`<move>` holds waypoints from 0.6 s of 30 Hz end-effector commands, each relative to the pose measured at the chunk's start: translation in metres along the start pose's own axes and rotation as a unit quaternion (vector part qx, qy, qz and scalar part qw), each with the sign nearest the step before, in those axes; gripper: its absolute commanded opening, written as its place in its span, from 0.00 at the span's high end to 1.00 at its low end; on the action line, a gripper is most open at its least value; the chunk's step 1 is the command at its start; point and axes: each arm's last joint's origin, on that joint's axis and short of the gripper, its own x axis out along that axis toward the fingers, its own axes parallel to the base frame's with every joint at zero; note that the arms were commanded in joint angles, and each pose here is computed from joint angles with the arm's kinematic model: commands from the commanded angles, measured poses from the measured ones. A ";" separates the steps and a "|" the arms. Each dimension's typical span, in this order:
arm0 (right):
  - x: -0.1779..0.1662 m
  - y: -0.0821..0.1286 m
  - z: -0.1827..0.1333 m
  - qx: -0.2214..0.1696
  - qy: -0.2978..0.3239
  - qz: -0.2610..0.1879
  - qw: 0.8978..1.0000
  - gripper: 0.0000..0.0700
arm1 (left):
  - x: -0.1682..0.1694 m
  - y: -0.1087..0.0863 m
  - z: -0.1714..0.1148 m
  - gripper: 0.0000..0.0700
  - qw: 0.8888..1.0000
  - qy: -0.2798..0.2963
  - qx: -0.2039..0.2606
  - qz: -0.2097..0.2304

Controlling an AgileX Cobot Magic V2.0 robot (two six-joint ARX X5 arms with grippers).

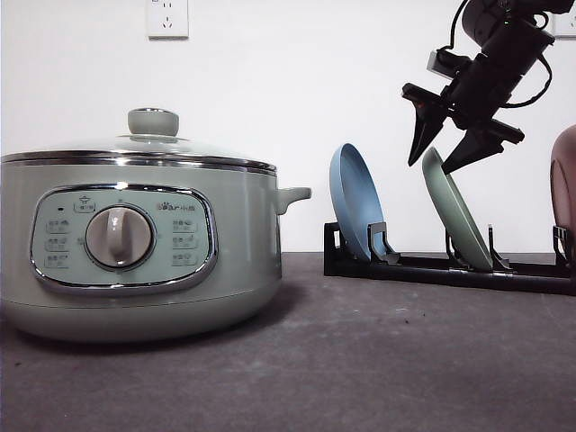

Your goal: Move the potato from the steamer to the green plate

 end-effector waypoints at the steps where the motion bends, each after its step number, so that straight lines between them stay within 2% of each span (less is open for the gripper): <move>1: 0.006 0.000 0.004 0.002 -0.005 0.001 1.000 0.67 | -0.003 -0.002 0.006 0.16 1.000 -0.009 0.013 -0.003; 6: 0.006 0.001 0.005 0.000 -0.010 0.001 1.000 0.90 | -0.003 -0.002 0.006 0.16 1.000 -0.009 0.013 -0.003; 12: 0.006 0.001 0.005 0.000 -0.009 0.002 1.000 0.94 | -0.003 -0.002 0.006 0.16 1.000 -0.009 0.013 -0.003; 14: 0.006 0.001 0.005 0.001 -0.009 0.003 1.000 0.99 | -0.003 -0.002 0.006 0.16 1.000 -0.009 0.013 -0.003; 18: 0.005 0.001 0.005 0.004 -0.010 0.004 1.000 0.99 | -0.003 -0.002 0.005 0.16 1.000 -0.009 0.013 -0.003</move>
